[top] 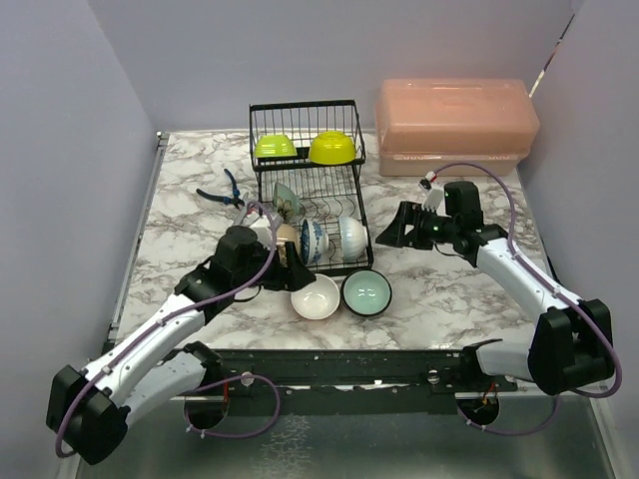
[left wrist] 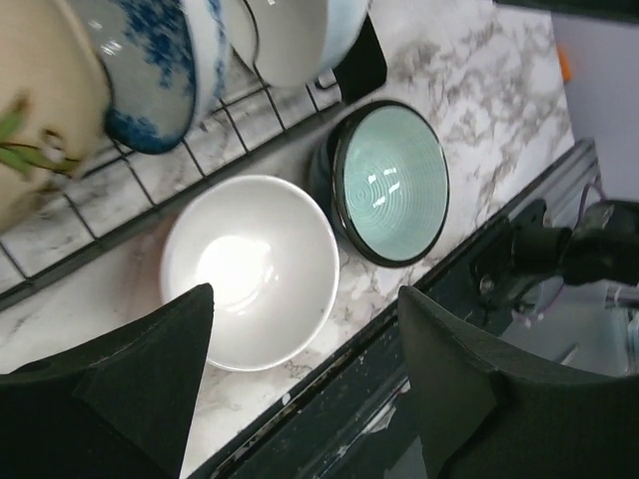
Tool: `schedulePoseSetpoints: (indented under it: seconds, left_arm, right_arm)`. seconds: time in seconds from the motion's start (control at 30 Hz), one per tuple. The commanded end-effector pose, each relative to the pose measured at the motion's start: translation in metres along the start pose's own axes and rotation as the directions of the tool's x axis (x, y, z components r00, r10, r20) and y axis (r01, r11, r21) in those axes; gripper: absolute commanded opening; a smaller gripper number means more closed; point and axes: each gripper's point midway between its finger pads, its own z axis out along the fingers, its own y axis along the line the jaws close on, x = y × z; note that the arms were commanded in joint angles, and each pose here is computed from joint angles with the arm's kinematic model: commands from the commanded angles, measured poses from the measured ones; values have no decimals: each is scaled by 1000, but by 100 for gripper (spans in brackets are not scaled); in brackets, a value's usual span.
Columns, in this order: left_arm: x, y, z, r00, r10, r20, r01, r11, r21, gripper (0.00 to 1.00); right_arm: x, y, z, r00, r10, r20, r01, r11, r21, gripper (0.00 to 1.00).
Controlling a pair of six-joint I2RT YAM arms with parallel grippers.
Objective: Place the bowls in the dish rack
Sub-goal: Pick up the bowl from the center of the board.
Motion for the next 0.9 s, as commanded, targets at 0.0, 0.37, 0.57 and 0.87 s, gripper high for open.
schedulePoseSetpoints:
  seconds: [0.0, 0.37, 0.57, 0.87]
  left_arm:
    - [15, -13, 14, 992, 113, -62, -114, 993, -10, 74]
    - [78, -12, 41, 787, 519, -334, -564, 825, -46, 71]
    - [92, -10, 50, 703, 592, -395, -662, 748, -57, 64]
    - [117, -18, 63, 601, 663, -446, -760, 647, -63, 49]
  right_arm:
    - [1, 3, -5, 998, 56, 32, -54, 997, -56, 87]
    - [29, -17, 3, 988, 152, -31, -154, 987, -50, 86]
    - [33, -18, 3, 987, 154, -40, -156, 987, -47, 86]
    - [34, -16, 4, 987, 150, -56, -153, 986, -63, 86]
